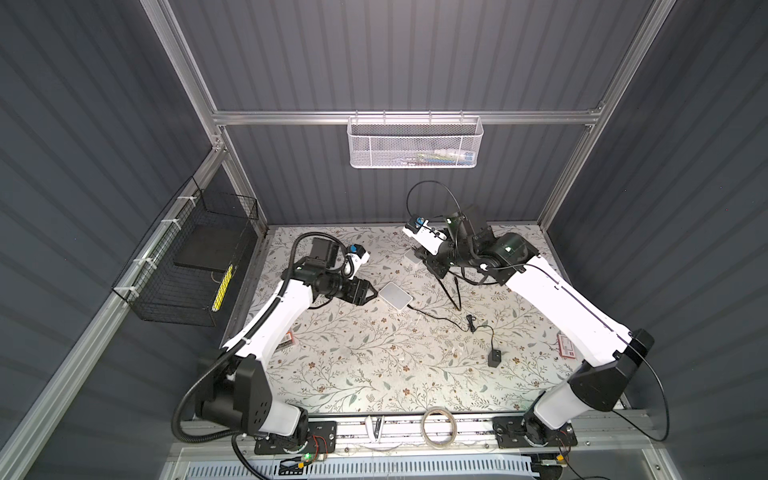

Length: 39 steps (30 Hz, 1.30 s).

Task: Insert the plug into the switch port

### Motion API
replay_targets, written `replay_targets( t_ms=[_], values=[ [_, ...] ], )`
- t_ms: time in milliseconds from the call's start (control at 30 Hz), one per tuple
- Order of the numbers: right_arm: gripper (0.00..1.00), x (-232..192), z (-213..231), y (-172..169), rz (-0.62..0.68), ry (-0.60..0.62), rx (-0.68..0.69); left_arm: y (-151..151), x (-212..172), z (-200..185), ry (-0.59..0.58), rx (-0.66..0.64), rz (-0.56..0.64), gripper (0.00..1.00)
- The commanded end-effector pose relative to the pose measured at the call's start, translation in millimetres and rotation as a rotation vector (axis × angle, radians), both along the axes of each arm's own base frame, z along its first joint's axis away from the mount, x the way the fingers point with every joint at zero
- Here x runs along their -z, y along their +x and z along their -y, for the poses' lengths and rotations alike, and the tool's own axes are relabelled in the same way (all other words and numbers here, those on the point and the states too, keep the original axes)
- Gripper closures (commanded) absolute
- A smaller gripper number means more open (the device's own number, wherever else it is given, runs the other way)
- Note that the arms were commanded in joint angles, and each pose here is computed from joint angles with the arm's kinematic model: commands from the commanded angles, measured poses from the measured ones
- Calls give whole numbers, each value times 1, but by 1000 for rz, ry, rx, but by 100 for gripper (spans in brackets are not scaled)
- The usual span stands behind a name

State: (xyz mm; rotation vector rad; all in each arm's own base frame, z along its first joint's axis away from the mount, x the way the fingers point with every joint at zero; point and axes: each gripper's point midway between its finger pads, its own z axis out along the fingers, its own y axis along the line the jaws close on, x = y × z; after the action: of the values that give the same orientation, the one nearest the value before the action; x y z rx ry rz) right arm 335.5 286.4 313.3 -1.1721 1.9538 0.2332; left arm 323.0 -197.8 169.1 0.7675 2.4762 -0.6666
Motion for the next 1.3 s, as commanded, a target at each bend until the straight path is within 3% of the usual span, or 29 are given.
replay_targets(
  t_ms=[0, 100, 167, 500, 633, 900, 1267],
  values=[
    [100, 7, 8, -3, 4, 23, 2, 14, 19, -6, 226, 58, 82, 25],
    [100, 12, 15, -4, -7, 50, 13, 24, 20, 1, 292, 148, 150, 19],
    [100, 15, 20, -5, -9, 74, 21, 26, 20, 10, 322, 239, 197, 0],
    [100, 30, 43, -9, -41, 191, 60, 43, 50, 39, 506, 632, 328, 0],
    [100, 42, 47, -14, -68, 214, 66, 39, 64, 53, 492, 783, 328, 0],
    [100, 54, 53, -18, -104, 258, 69, 57, 90, 77, 524, 905, 404, 0],
    [100, 66, 53, -20, -170, 289, 63, 66, 110, 84, 550, 1014, 361, 0]
  ],
)
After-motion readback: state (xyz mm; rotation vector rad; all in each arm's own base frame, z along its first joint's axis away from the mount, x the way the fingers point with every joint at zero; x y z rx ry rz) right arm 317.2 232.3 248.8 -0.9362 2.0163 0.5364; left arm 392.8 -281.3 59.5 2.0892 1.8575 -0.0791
